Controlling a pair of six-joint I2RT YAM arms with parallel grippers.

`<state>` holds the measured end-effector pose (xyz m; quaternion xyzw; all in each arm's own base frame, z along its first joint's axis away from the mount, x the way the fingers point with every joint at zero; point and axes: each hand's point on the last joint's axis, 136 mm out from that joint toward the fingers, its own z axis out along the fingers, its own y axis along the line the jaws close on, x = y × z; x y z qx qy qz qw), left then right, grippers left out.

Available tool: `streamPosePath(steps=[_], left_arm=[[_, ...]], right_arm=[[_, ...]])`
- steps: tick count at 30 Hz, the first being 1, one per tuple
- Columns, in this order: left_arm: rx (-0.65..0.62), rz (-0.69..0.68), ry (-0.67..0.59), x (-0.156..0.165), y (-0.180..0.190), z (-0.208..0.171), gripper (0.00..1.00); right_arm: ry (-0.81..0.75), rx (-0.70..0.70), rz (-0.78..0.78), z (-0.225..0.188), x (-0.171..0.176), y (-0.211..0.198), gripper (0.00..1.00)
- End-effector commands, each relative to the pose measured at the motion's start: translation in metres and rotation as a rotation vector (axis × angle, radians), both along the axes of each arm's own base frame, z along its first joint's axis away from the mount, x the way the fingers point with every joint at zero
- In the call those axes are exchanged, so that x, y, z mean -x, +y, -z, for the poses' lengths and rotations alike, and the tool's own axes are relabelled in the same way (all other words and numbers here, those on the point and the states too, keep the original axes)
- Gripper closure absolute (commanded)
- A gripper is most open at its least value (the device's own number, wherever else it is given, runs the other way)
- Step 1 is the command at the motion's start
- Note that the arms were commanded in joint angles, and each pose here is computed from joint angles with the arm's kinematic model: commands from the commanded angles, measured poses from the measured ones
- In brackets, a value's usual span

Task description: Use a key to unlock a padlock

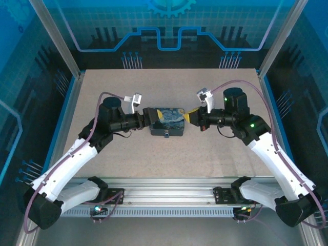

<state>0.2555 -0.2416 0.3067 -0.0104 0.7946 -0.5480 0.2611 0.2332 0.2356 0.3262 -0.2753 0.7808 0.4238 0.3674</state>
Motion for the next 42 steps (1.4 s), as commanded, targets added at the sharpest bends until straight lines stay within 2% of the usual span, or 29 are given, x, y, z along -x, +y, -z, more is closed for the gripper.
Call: streamPosePath(steps=[1, 3, 10, 15, 20, 24, 42], left_arm=[[0.129, 0.105, -0.051, 0.012, -0.014, -0.030, 0.22], [0.163, 0.147, -0.078, 0.017, -0.020, -0.037, 0.22], [0.213, 0.243, -0.156, 0.030, -0.037, -0.053, 0.11], [0.250, 0.303, -0.179, 0.037, -0.050, -0.054, 0.11], [0.342, 0.348, -0.164, 0.041, -0.058, -0.052, 0.12], [0.342, 0.360, -0.155, 0.043, -0.062, -0.049, 0.12], [0.333, 0.324, -0.193, 0.048, -0.053, -0.060, 0.28]], right_arm=[[-0.011, -0.027, -0.103, -0.004, 0.017, 0.017, 1.00], [0.001, -0.036, -0.129, -0.005, 0.021, 0.023, 1.00], [0.044, -0.113, -0.190, -0.014, 0.029, 0.037, 1.00], [0.061, -0.156, -0.222, -0.019, 0.030, 0.044, 1.00], [0.065, -0.166, -0.234, -0.020, 0.030, 0.046, 1.00], [0.061, -0.181, -0.243, -0.023, 0.031, 0.047, 1.00], [0.065, -0.147, -0.221, -0.011, 0.036, 0.039, 1.00]])
